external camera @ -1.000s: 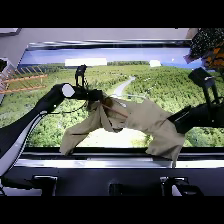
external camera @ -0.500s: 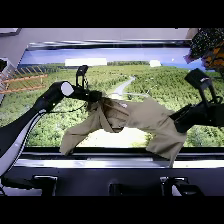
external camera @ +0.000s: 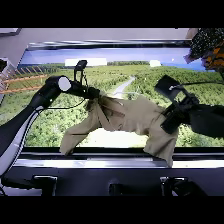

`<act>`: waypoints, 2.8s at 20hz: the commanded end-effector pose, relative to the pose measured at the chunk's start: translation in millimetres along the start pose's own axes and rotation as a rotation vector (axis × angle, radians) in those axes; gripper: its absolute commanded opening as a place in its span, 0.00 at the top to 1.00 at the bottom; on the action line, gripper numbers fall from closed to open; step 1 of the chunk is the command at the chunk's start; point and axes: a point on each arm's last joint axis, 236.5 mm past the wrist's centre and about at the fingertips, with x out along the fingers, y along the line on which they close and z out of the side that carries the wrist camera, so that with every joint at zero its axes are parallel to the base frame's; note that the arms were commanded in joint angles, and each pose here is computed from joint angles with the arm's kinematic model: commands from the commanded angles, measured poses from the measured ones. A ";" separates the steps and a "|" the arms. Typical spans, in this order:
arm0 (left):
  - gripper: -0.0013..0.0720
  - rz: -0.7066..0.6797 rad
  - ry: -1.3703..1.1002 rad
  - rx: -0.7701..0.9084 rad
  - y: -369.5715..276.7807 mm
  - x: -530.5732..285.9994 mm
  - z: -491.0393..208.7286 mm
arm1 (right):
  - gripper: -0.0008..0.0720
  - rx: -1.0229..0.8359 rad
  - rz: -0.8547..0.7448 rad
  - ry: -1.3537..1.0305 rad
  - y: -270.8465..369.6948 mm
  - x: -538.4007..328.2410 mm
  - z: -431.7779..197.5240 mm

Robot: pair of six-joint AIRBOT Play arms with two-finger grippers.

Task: Fold the clothes and pants, and hang the long-sleeved shirts on hangers.

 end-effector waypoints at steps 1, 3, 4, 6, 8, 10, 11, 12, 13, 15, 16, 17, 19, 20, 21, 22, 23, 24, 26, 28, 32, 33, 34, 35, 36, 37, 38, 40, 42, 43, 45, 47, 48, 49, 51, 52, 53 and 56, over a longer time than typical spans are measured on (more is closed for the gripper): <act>0.94 0.004 0.025 0.013 -1.8 -4.1 -3.1 | 0.94 -0.038 -0.081 -0.047 -5.2 -1.2 19.8; 0.94 -0.001 0.034 0.017 -4.6 -8.2 -2.4 | 0.94 -0.026 -0.042 -0.029 6.9 7.6 22.1; 0.94 -0.003 0.031 0.021 -6.7 -12.1 0.4 | 0.94 -0.010 -0.025 -0.021 11.9 13.6 24.0; 0.94 -0.010 0.021 0.032 -12.1 -22.1 9.0 | 0.94 -0.012 0.023 0.004 26.3 30.3 28.3; 0.94 -0.018 0.008 0.045 -18.4 -34.3 18.8 | 0.94 0.011 0.047 0.028 35.6 45.7 31.7; 0.94 -0.026 -0.018 0.061 -25.7 -48.8 32.1 | 0.94 0.044 0.074 0.046 44.8 60.4 35.1; 0.94 -0.030 -0.033 0.069 -29.7 -57.6 39.3 | 0.94 0.060 0.089 0.050 48.6 66.3 36.6; 0.94 -0.035 -0.042 0.079 -33.9 -66.6 44.8 | 0.94 0.075 0.086 0.041 48.1 71.2 40.7; 0.94 -0.039 -0.040 0.088 -38.1 -75.3 47.0 | 0.94 0.087 0.077 0.012 45.7 73.3 48.1; 0.94 -0.049 0.003 0.107 -47.4 -83.8 38.6 | 0.94 0.122 0.046 -0.080 37.0 73.2 69.8; 0.94 -0.052 0.040 0.111 -52.2 -83.4 29.2 | 0.94 0.137 0.036 -0.114 34.1 72.5 77.6; 0.94 -0.056 0.076 0.123 -57.5 -81.4 19.5 | 0.94 0.159 0.028 -0.140 31.5 71.6 83.5; 0.94 -0.065 0.128 0.142 -69.0 -78.5 4.1 | 0.94 0.212 0.003 -0.168 23.3 68.1 89.7; 0.94 -0.069 0.142 0.137 -74.7 -77.9 -0.4 | 0.94 0.236 -0.018 -0.176 17.1 64.7 91.5; 0.94 -0.074 0.149 0.132 -80.8 -76.8 -3.5 | 0.94 0.257 -0.046 -0.194 8.6 58.9 94.5; 0.94 -0.079 0.156 0.143 -86.5 -74.3 -6.7 | 0.94 0.256 -0.067 -0.215 2.4 52.4 98.0; 0.94 -0.082 0.168 0.150 -90.5 -69.9 -10.4 | 0.94 0.252 -0.086 -0.239 -3.4 43.9 102.0; 0.94 -0.083 0.185 0.156 -93.3 -63.5 -15.7 | 0.94 0.260 -0.099 -0.259 -8.2 35.0 105.5; 0.94 -0.085 0.219 0.163 -97.0 -48.1 -24.8 | 0.94 0.306 -0.124 -0.298 -18.8 15.4 110.0; 0.71 -0.089 0.237 0.172 -102.2 -36.6 -30.6 | 0.94 0.321 -0.146 -0.328 -25.3 -2.2 109.3; 0.04 -0.095 0.213 0.180 -106.5 -48.3 -26.3 | 0.94 0.358 -0.178 -0.296 -31.7 -20.7 89.5; 0.04 -0.095 0.195 0.178 -105.5 -56.8 -21.7 | 0.94 0.376 -0.207 -0.295 -38.4 -26.1 85.0; 0.04 -0.095 0.171 0.174 -103.5 -68.3 -16.1 | 0.94 0.401 -0.242 -0.305 -47.0 -32.7 82.1; 0.04 -0.094 0.152 0.171 -101.5 -81.6 -11.8 | 0.94 0.458 -0.287 -0.320 -58.6 -40.9 78.0; 0.04 -0.093 0.136 0.169 -99.5 -93.8 -8.7 | 0.94 0.514 -0.336 -0.319 -70.5 -48.6 71.1; 0.04 -0.092 0.123 0.168 -97.8 -107.0 -6.9 | 0.94 0.554 -0.396 -0.301 -83.8 -57.2 61.6; 0.04 -0.090 0.115 0.168 -96.5 -117.7 -6.2 | 0.94 0.582 -0.455 -0.287 -96.4 -67.1 53.2; 0.04 -0.084 0.095 0.164 -91.9 -136.9 -4.0 | 0.94 0.636 -0.594 -0.286 -125.7 -96.6 39.4; 0.04 -0.081 0.074 0.160 -89.3 -149.6 -1.3 | 0.94 0.707 -0.726 -0.312 -151.7 -130.3 28.0; 0.04 -0.081 0.068 0.159 -88.9 -152.8 -0.6 | 0.94 0.725 -0.789 -0.314 -162.3 -146.2 21.3; 0.05 -0.079 0.078 0.160 -88.3 -154.5 -3.2 | 0.94 0.744 -0.960 -0.266 -183.7 -178.3 -0.9; 0.05 -0.078 0.088 0.160 -87.8 -154.3 -5.5 | 0.94 0.760 -1.139 -0.175 -202.1 -209.0 -26.9; 0.05 -0.078 0.090 0.160 -87.7 -154.3 -5.9 | 0.94 0.808 -1.178 -0.146 -210.2 -217.7 -40.5; 0.05 -0.077 0.094 0.160 -87.5 -154.4 -6.8 | 0.94 0.862 -1.200 -0.138 -218.3 -222.5 -53.0; 0.05 -0.076 0.098 0.156 -87.2 -154.5 -7.8 | 0.94 0.947 -1.205 -0.148 -234.9 -227.7 -74.6; 0.05 -0.076 0.099 0.153 -87.2 -154.5 -7.8 | 0.94 0.990 -1.206 -0.157 -242.3 -230.7 -85.6; 0.05 -0.076 0.099 0.153 -87.2 -154.3 -7.8 | 0.94 1.016 -1.225 -0.155 -249.7 -236.6 -97.3; 0.05 -0.076 0.100 0.153 -87.0 -153.6 -8.0 | 0.94 1.055 -1.363 -0.125 -273.7 -270.8 -135.4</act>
